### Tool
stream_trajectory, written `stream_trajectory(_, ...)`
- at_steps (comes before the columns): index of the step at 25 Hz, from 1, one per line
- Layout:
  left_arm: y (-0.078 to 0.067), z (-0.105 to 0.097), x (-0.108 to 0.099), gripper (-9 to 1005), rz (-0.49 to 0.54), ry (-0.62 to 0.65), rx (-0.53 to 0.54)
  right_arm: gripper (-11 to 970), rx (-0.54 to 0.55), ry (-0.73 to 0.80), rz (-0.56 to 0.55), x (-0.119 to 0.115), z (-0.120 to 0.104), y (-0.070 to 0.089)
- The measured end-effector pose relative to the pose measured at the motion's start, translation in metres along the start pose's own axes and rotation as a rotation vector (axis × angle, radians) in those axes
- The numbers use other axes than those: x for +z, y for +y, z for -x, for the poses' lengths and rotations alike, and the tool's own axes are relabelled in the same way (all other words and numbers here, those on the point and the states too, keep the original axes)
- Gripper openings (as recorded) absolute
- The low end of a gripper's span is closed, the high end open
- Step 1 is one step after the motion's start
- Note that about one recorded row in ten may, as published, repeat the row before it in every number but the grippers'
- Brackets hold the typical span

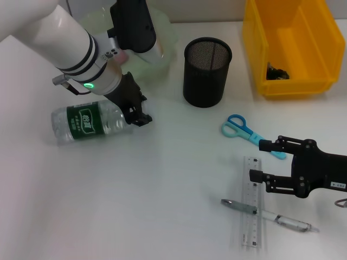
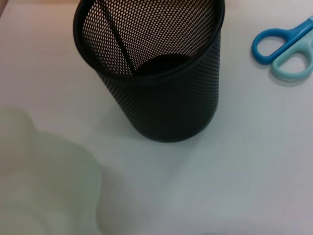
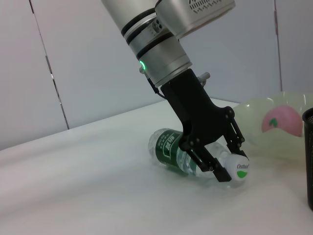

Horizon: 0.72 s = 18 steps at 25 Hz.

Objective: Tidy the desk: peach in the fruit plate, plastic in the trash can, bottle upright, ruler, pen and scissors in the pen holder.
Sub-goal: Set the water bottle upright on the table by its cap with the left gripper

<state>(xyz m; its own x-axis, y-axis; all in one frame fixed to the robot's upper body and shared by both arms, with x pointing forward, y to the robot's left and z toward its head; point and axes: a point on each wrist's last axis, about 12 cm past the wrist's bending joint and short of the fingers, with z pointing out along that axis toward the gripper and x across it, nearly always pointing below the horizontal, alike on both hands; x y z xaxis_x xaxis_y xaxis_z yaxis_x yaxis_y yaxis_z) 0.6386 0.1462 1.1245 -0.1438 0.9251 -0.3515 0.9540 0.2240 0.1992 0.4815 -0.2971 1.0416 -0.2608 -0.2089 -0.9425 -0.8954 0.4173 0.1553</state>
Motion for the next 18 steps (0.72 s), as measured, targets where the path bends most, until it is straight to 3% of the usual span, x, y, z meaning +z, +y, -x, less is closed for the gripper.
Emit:
stream_trajectory(8, -0.001, 0.003, -0.001, 449, -0.015, -0.027, -0.004, 760, 0.0, 0.0, 0.0, 0.0, 0.0, 0.0)
stream_trajectory(9, -0.002, 0.006, -0.011, 449, -0.048, -0.09, -0.031, 760, 0.001, 0.0, 0.0, 0.0, 0.0, 0.0)
stream_trajectory(18, -0.001, 0.003, -0.025, 452, -0.103, -0.193, -0.083, 760, 0.0, 0.0, 0.0, 0.0, 0.0, 0.0)
